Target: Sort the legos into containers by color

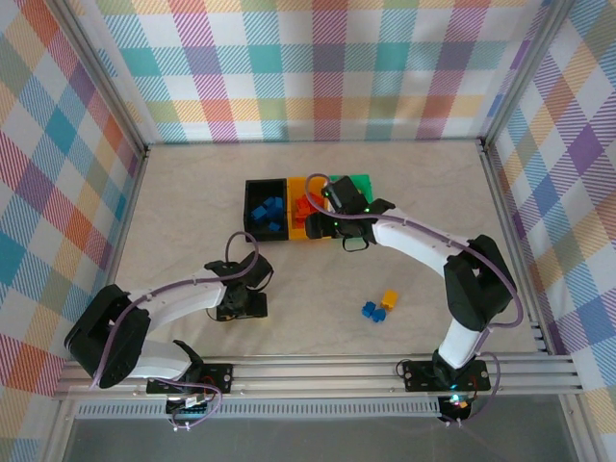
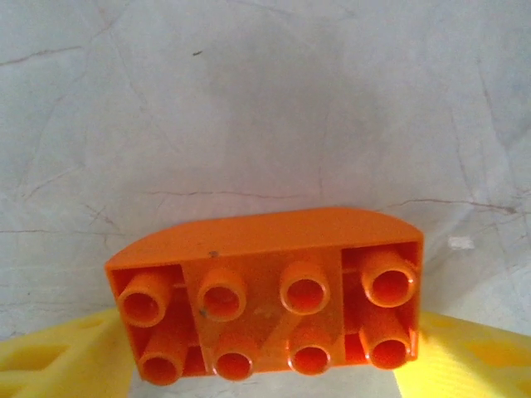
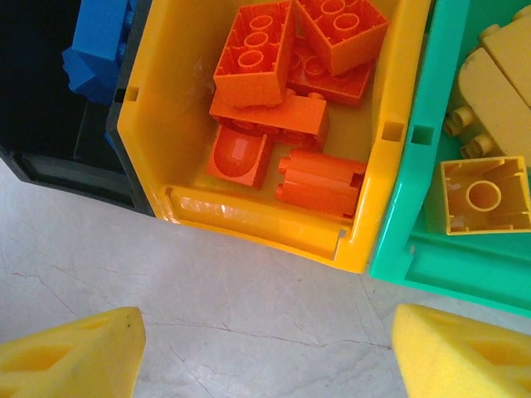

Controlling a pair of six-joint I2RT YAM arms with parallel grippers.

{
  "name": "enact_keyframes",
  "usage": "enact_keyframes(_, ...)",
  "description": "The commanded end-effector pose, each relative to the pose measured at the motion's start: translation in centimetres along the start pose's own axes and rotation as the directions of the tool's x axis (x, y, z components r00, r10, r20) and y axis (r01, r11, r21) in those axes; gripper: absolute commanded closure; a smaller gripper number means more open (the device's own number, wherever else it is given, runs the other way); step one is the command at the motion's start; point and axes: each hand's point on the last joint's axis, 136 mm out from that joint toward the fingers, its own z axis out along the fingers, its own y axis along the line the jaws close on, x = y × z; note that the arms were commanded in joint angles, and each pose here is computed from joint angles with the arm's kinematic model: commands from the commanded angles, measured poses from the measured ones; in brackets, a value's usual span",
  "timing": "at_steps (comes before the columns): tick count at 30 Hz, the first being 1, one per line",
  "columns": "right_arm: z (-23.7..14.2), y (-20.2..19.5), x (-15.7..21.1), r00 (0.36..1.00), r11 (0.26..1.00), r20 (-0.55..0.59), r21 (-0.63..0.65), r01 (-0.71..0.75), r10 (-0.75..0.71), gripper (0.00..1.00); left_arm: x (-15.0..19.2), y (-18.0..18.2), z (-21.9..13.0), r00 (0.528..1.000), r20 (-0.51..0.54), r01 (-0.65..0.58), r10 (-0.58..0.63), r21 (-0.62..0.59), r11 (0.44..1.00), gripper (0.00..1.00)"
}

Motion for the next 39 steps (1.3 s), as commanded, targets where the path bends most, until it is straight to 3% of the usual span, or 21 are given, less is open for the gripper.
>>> enact_keyframes(1, -0.9, 0.2, -0.3, 1.000, 1.000, 0.025, -0.007, -0.007, 0.007, 0.22, -1.7, -0.4, 0.6, 0.998, 0.059, -0.015, 0.017, -0.028, 0.999, 0.33)
enact_keyframes(8, -1.0, 0.0, -0.4, 0.999, 1.000, 0.032, -0.003, -0.007, 0.007, 0.22, -2.2, -0.6, -0.6, 0.996, 0.081, -0.026, 0.027, -0.016, 1.000, 0.49)
enact_keyframes(22, -2.7, -1.5, -0.3, 0.997, 0.999, 0.064, 0.017, -0.034, 0.033, 0.22, -5.5, -3.8, -6.5, 0.983, 0.180, -0.046, 0.026, 0.110, 0.993, 0.52)
enact_keyframes(33, -4.9, -4.1, 2.2, 0.996, 0.996, 0.062, 0.054, -0.070, 0.067, 0.21, -18.2, -14.4, -11.2, 0.935, 0.347, -0.146, 0.073, 0.189, 0.971, 0.55)
enact_keyframes(39, -5.7, -5.0, 3.6, 0.996, 0.995, 0.051, 0.070, -0.073, 0.070, 0.21, -25.0, -17.2, -9.7, 0.934, 0.349, -0.129, 0.070, 0.149, 0.980, 0.57)
